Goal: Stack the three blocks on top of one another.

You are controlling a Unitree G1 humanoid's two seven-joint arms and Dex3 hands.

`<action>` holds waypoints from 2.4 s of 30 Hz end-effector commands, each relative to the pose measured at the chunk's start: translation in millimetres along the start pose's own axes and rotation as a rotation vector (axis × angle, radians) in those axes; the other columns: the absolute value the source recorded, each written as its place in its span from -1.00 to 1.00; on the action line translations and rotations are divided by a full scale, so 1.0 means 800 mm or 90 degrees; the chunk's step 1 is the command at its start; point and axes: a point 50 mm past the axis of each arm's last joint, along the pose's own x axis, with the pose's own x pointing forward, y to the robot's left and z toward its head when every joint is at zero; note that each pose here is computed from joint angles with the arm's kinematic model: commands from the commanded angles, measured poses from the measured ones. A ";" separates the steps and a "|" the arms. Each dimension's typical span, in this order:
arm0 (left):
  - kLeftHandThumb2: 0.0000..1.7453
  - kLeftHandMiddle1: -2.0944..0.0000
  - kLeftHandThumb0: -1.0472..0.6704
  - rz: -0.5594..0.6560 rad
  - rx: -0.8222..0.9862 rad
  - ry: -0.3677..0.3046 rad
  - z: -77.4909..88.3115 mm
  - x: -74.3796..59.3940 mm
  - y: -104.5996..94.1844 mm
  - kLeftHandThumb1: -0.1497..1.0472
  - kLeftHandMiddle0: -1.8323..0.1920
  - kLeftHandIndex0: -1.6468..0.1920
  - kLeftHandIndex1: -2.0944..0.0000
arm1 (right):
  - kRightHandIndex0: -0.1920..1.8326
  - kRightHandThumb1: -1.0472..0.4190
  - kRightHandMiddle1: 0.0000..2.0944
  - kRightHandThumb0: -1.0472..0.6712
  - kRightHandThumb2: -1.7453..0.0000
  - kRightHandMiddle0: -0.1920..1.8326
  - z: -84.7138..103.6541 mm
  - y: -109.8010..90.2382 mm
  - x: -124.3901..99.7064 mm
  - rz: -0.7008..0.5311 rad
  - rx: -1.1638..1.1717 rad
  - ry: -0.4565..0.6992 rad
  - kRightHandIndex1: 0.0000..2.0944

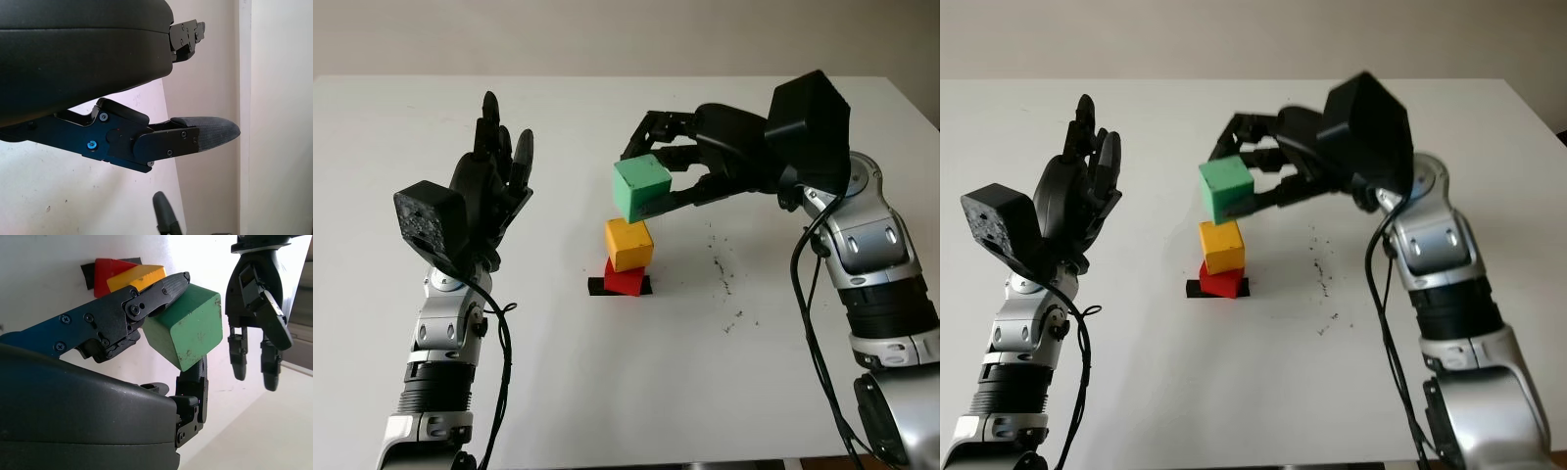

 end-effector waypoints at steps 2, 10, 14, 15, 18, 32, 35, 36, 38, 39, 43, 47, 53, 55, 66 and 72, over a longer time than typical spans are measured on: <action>-0.40 0.99 -0.64 -0.003 0.005 -0.016 0.007 0.002 -0.001 1.00 1.00 1.00 1.00 | -0.51 -0.91 0.61 -0.33 0.94 -0.51 0.002 0.002 -0.003 -0.007 0.017 -0.014 -0.99; -0.41 0.97 -0.64 0.000 0.003 -0.013 0.006 0.002 -0.001 1.00 1.00 1.00 1.00 | -0.51 -0.91 0.60 -0.32 0.94 -0.53 -0.009 0.011 -0.003 -0.005 0.068 -0.005 -0.99; -0.42 0.97 -0.64 0.000 0.006 -0.012 0.006 0.002 -0.001 1.00 1.00 1.00 1.00 | -0.52 -0.91 0.58 -0.32 0.94 -0.53 -0.012 0.013 -0.002 -0.004 0.071 -0.003 -0.99; -0.42 0.97 -0.64 0.000 0.006 -0.012 0.006 0.002 -0.001 1.00 1.00 1.00 1.00 | -0.52 -0.91 0.57 -0.32 0.94 -0.53 -0.012 0.013 -0.001 -0.006 0.068 -0.005 -0.99; -0.42 0.97 -0.64 -0.002 0.006 -0.013 0.006 0.001 -0.001 1.00 1.00 1.00 1.00 | -0.52 -0.91 0.59 -0.32 0.94 -0.51 -0.010 0.013 0.002 -0.007 0.063 -0.011 -0.98; -0.44 0.97 -0.64 -0.003 0.007 -0.013 0.006 0.001 -0.002 1.00 1.00 1.00 1.00 | -0.50 -0.89 0.61 -0.33 0.94 -0.51 -0.006 0.014 0.008 -0.014 -0.010 -0.020 -0.97; -0.44 0.96 -0.65 0.001 0.008 -0.012 0.006 0.001 -0.002 1.00 0.99 0.99 0.99 | -0.50 -0.89 0.62 -0.33 0.94 -0.50 -0.008 0.016 0.011 -0.017 -0.024 -0.021 -0.97; -0.45 0.96 -0.65 0.001 0.007 -0.012 0.005 0.001 -0.002 1.00 0.99 0.99 0.99 | -0.49 -0.89 0.63 -0.34 0.94 -0.50 -0.009 0.016 0.012 -0.017 -0.028 -0.020 -0.96; -0.45 0.96 -0.65 0.002 0.006 -0.011 0.005 0.001 -0.002 1.00 0.99 0.99 0.99 | -0.49 -0.89 0.63 -0.34 0.94 -0.50 -0.010 0.016 0.013 -0.017 -0.029 -0.018 -0.96; -0.45 0.96 -0.65 0.002 0.006 -0.010 0.005 0.001 -0.002 1.00 0.99 0.99 0.99 | -0.50 -0.89 0.63 -0.33 0.94 -0.50 -0.011 0.017 0.014 -0.016 -0.028 -0.017 -0.96; -0.45 0.96 -0.64 -0.003 0.004 -0.013 0.005 0.000 -0.002 1.00 1.00 1.00 0.99 | -0.49 -0.89 0.63 -0.33 0.94 -0.51 -0.013 0.017 0.015 -0.018 -0.029 -0.015 -0.96; -0.45 0.95 -0.64 0.000 0.001 -0.012 0.004 0.000 -0.002 1.00 0.99 1.00 0.99 | -0.49 -0.89 0.62 -0.33 0.94 -0.51 -0.013 0.018 0.015 -0.018 -0.024 -0.014 -0.96; -0.45 0.95 -0.63 0.001 0.006 -0.013 0.005 0.000 -0.003 1.00 0.99 1.00 0.98 | -0.49 -0.89 0.61 -0.33 0.94 -0.50 -0.014 0.020 0.016 -0.014 -0.020 -0.016 -0.96; -0.45 0.94 -0.63 0.001 0.009 -0.013 0.006 0.000 -0.003 1.00 0.98 0.99 0.97 | -0.49 -0.88 0.61 -0.33 0.94 -0.49 -0.014 0.020 0.016 -0.012 -0.016 -0.015 -0.96; -0.46 0.95 -0.63 0.006 0.005 -0.009 0.005 0.000 -0.003 1.00 0.98 0.99 0.97 | -0.48 -0.87 0.61 -0.33 0.94 -0.47 -0.012 0.023 0.016 -0.001 -0.010 -0.016 -0.95; -0.45 0.95 -0.62 0.005 0.009 -0.010 0.005 0.000 -0.004 1.00 0.99 1.00 0.97 | -0.48 -0.87 0.62 -0.35 0.94 -0.46 -0.013 0.023 0.014 0.001 -0.025 -0.019 -0.95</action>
